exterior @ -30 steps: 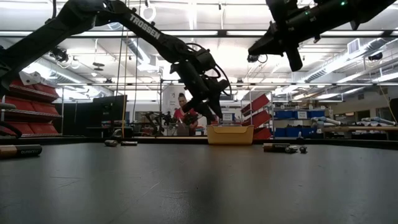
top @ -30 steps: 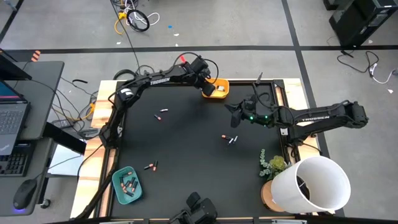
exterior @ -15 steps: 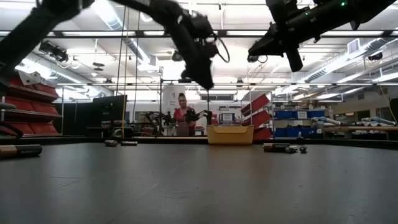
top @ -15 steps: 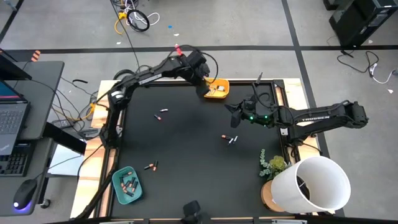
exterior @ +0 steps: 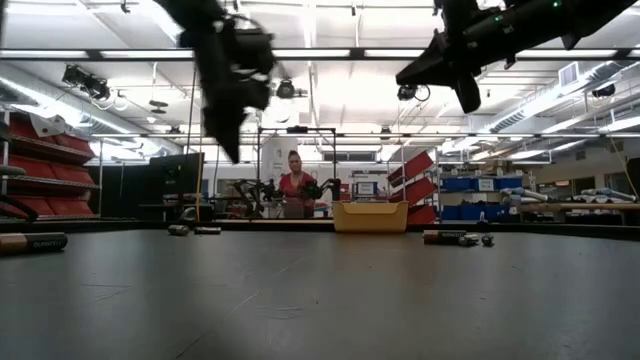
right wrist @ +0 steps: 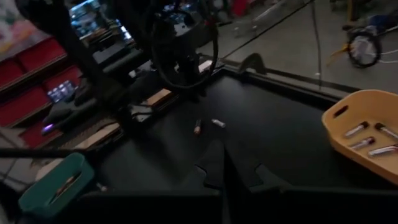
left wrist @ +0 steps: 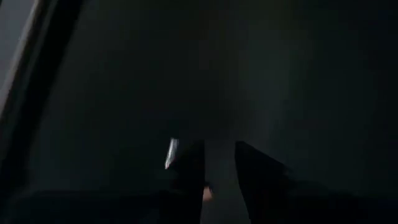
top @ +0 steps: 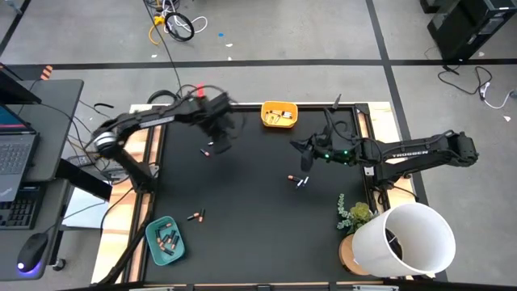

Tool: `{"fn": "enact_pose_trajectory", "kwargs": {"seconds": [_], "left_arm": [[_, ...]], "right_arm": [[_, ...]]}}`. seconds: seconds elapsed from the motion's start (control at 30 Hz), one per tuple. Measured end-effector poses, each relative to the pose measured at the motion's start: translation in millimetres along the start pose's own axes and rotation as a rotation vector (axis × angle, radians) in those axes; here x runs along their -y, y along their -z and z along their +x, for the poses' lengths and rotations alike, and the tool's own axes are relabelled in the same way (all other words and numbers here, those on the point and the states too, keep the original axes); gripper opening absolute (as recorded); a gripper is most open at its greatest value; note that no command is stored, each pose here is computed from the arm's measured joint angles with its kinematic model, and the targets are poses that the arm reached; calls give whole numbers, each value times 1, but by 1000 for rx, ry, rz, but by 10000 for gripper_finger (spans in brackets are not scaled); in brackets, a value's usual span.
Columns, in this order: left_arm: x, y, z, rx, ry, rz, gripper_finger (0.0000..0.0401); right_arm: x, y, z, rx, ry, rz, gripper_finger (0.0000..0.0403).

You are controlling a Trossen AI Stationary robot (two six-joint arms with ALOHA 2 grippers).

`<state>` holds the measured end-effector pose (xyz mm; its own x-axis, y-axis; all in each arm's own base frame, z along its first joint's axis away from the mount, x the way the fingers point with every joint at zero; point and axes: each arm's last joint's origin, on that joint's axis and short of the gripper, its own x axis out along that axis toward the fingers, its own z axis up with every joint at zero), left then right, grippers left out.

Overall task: Sort batteries
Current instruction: Put the black battery into the green bin

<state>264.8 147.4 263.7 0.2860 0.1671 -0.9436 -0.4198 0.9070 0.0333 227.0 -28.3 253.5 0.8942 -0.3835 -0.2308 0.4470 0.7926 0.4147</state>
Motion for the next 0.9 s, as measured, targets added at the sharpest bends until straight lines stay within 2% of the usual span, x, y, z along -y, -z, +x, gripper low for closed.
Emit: {"fn": "enact_pose_trajectory", "kwargs": {"seconds": [0.17, 0.33, 0.47, 0.57, 0.67, 0.9], "left_arm": [[-2, 48, 7, 34, -29, -109, 101], [6, 81, 17, -77, -19, -129, 101], [12, 90, 24, -110, -15, 49, 101], [14, 88, 27, -102, -28, 222, 102], [14, 87, 31, -105, -44, 346, 102], [13, 77, 44, -69, -53, 465, 127]], "right_arm": [[-1, 1, 0, -22, -41, -20, 0], [-1, 1, 0, -35, -64, -22, 0], [0, 0, 0, -33, -60, -32, 0], [2, -1, 1, -28, -50, -37, 0], [4, -2, 2, -24, -42, -34, 0], [4, -3, 2, -16, -42, -27, 0]]}}
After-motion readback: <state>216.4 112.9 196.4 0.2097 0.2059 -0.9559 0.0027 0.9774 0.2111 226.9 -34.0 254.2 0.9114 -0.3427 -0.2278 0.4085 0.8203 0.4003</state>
